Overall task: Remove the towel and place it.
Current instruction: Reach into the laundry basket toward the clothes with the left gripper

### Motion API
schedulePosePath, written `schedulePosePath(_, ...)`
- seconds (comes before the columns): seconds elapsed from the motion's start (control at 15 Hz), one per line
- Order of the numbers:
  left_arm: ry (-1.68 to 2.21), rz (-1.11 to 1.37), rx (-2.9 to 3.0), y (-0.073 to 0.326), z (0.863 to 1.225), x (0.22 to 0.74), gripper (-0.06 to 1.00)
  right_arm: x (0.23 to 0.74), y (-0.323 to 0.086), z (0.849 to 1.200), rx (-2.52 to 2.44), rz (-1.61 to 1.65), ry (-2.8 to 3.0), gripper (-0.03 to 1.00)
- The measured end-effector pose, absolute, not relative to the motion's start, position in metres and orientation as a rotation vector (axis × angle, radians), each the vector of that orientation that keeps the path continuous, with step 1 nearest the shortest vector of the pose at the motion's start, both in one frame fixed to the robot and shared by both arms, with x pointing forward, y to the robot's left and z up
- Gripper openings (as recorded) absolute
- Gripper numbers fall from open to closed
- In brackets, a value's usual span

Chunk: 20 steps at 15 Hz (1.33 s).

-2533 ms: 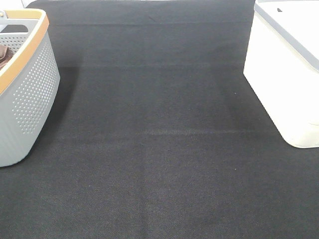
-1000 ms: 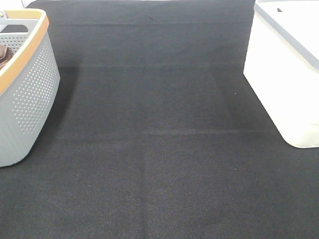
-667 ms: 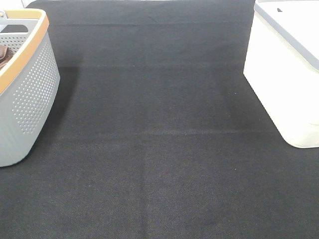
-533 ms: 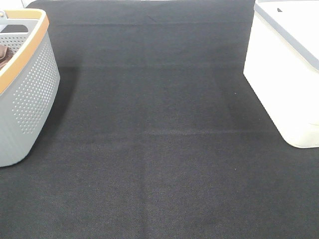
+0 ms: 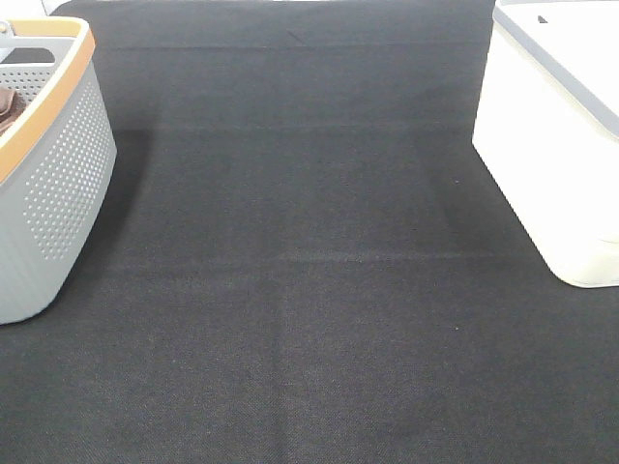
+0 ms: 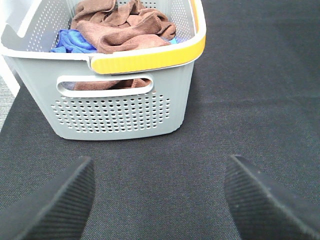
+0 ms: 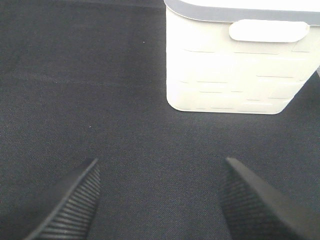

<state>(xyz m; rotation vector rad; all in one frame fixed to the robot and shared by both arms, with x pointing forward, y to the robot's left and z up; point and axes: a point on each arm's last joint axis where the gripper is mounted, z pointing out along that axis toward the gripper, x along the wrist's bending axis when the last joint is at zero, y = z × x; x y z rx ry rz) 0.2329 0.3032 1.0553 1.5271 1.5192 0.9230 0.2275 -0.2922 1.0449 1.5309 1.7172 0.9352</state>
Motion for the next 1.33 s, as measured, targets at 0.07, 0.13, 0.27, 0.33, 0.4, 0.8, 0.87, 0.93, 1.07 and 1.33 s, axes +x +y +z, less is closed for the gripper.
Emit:
schedulePosePath(0.07,1.519,0.921,1.527,0.303,1.055,0.233,0.70,0.227,-0.292,1.045,1.531,0.935,1.717,0.65)
schedulePosePath(0.13,1.519,0.921,1.527,0.303,1.055,0.233,0.70,0.227,-0.292,1.045,1.531,0.935,1.717,0.65)
schedulePosePath(0.27,1.518,0.920,1.526,0.303,1.055,0.233,0.70,0.227,-0.292,1.045,1.531,0.935,1.717,0.65)
schedulePosePath(0.33,1.518,0.920,1.526,0.303,1.055,0.233,0.70,0.227,-0.292,1.045,1.531,0.935,1.717,0.65)
schedulePosePath(0.4,1.495,0.947,1.503,0.303,1.059,0.233,0.69,0.227,-0.292,1.045,1.531,0.935,1.717,0.65)
schedulePosePath(0.8,1.409,1.100,1.437,0.305,1.094,0.292,0.64,0.227,-0.292,1.045,1.531,0.935,1.717,0.65)
schedulePosePath(0.87,1.435,1.103,1.485,0.305,1.098,0.308,0.64,0.227,-0.292,1.045,1.531,0.935,1.717,0.65)
schedulePosePath(0.93,1.479,1.102,1.569,0.306,1.105,0.335,0.64,0.227,-0.292,1.045,1.531,0.935,1.717,0.65)
schedulePosePath(1.07,1.525,1.079,1.650,0.305,1.120,0.375,0.64,0.227,-0.292,1.045,1.531,0.935,1.717,0.65)
schedulePosePath(1.33,1.632,1.019,1.778,0.304,1.145,0.457,0.64,0.227,-0.292,1.045,1.531,0.935,1.717,0.65)
